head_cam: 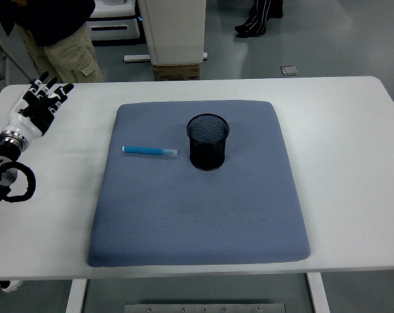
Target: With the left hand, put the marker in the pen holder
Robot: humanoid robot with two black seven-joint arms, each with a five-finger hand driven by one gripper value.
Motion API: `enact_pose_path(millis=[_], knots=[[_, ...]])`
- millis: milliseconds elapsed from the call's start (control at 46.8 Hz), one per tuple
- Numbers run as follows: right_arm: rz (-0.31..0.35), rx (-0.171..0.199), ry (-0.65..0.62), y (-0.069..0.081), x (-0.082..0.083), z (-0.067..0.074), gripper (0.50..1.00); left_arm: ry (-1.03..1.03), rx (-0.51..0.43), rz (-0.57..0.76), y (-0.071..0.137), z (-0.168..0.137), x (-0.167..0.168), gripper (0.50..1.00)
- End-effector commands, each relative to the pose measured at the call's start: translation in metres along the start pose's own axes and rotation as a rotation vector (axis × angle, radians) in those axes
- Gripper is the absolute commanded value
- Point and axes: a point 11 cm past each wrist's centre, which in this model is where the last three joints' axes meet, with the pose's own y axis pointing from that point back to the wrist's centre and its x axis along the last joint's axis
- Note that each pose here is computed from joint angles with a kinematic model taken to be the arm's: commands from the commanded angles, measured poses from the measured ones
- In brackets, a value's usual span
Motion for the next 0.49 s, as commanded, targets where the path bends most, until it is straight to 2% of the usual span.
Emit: enact_pose_path(millis=[0,470], knots=[[0.0,0.0,0.0,0.0,0.0,0.0,1.0,-0.004,0.001,-0.001,0.0,-0.0004,-0.0001,1.0],[0.0,0.0,0.0,0.0,0.0,0.0,1.0,0.0,0.005,0.002,0.001,-0.0026,0.0008,1.0]])
